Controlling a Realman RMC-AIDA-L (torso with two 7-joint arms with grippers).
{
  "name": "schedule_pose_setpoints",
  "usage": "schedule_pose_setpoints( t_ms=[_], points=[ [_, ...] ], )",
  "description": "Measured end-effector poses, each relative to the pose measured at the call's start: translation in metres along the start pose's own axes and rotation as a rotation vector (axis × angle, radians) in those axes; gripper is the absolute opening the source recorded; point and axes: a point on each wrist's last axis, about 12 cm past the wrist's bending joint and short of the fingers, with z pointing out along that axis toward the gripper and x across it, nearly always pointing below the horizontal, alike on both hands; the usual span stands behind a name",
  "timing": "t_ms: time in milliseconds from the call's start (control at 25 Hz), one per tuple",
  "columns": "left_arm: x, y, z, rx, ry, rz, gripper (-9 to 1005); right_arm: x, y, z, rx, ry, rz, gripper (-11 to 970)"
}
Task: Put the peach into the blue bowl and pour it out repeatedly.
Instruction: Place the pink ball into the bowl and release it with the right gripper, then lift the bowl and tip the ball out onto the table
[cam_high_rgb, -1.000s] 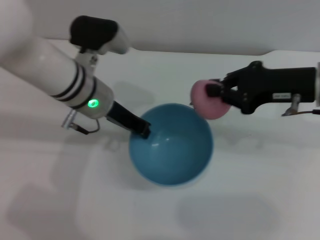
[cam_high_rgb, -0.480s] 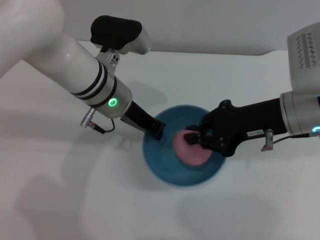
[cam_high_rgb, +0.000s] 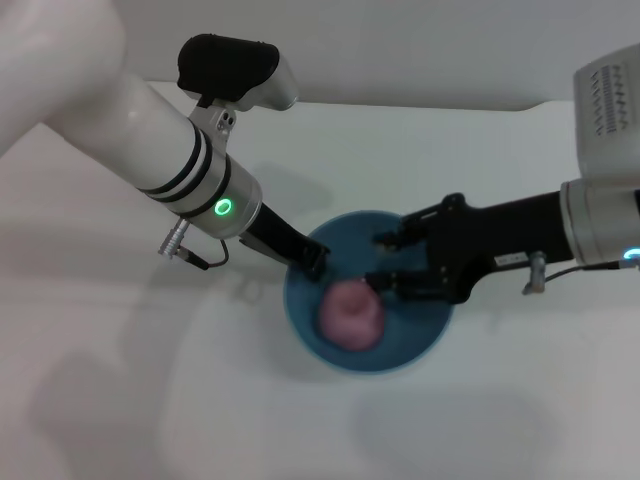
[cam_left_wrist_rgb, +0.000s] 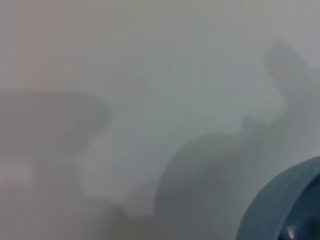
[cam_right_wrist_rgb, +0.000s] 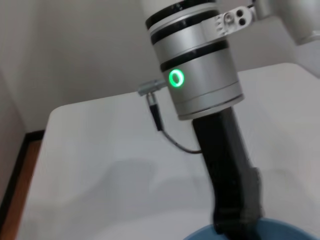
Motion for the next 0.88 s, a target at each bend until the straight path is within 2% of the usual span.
schedule_pose_setpoints(
  t_ms=[120,240,360,480,600,680,880],
  points=[
    [-0.001,0.003,0.000,-0.012,-0.031,-0.003,-2,0.002,-0.006,-0.008,0.051,-0.034,0.035,381],
    [-0.004,0.009,0.002,-0.040,-0.116,-0.011,-2,0.012,-0.019,-0.029,0.182,-0.166,0.158,437],
    [-0.004,0.017,0.003,-0.055,-0.225,-0.053,-2,0.035,-0.027,-0.058,0.319,-0.319,0.306,458],
    [-0.005,0.024,0.002,-0.061,-0.340,-0.086,-2,0.067,-0.030,-0.092,0.475,-0.432,0.448,461],
    [-0.003,0.030,0.005,-0.064,-0.504,-0.133,-1,0.100,-0.025,-0.116,0.587,-0.502,0.572,463],
    [-0.001,0.028,0.009,-0.072,-0.561,-0.133,-1,0.118,-0.019,-0.127,0.643,-0.535,0.629,465],
    [0.008,0.012,0.026,-0.131,-0.648,-0.056,-1,0.159,0.002,-0.152,0.785,-0.592,0.718,470]
  ],
)
